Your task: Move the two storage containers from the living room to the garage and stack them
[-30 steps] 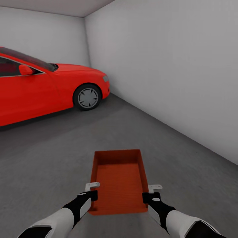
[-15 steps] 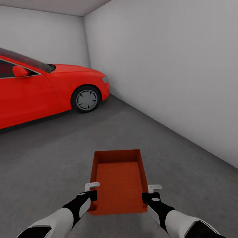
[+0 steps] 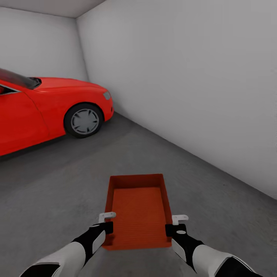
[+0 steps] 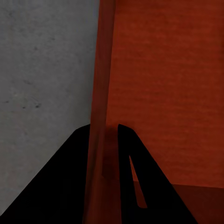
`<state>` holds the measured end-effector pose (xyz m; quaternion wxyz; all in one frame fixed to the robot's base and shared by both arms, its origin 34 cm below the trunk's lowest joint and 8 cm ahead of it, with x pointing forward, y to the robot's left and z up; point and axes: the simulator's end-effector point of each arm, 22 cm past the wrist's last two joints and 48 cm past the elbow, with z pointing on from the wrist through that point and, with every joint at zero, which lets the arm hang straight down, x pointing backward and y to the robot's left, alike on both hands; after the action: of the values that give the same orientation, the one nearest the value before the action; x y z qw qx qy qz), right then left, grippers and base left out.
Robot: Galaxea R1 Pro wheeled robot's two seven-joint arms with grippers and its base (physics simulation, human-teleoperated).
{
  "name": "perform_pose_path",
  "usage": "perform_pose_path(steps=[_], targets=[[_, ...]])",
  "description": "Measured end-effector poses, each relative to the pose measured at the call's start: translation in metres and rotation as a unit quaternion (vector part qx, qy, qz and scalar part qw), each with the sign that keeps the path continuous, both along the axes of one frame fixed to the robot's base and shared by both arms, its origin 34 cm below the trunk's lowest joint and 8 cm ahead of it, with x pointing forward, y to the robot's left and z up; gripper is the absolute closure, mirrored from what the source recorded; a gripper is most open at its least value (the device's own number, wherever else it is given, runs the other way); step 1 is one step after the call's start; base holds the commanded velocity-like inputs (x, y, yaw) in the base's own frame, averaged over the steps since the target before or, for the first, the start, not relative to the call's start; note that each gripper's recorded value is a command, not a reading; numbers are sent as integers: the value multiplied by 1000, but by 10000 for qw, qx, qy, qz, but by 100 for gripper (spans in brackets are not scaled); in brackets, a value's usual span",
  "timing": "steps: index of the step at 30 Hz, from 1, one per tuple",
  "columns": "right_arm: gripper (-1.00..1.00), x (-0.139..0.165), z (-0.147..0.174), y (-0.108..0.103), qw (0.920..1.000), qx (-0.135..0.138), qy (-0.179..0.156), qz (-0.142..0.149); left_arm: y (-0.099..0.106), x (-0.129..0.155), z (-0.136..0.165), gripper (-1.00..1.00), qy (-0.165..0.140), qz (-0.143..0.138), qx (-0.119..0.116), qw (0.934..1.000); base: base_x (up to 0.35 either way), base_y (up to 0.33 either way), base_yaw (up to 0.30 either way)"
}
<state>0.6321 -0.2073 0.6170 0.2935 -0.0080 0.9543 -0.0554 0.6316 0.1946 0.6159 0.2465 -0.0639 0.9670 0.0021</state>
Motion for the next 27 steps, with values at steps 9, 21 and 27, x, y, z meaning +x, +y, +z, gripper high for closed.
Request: perform_pose_path(steps=[9,21,27], targets=[[100,0,1,0,10000,0,-6,-1,0,0,1,100,-7,-1,0,10000,322,0,-242],[100,0,1,0,10000,2,-11,-3,0,1,1,100,-11,-3,2,10000,322,0,-242],[100,0,1,0,10000,1,-6,-1,0,0,1,100,-6,0,1,10000,296,-41,-242]])
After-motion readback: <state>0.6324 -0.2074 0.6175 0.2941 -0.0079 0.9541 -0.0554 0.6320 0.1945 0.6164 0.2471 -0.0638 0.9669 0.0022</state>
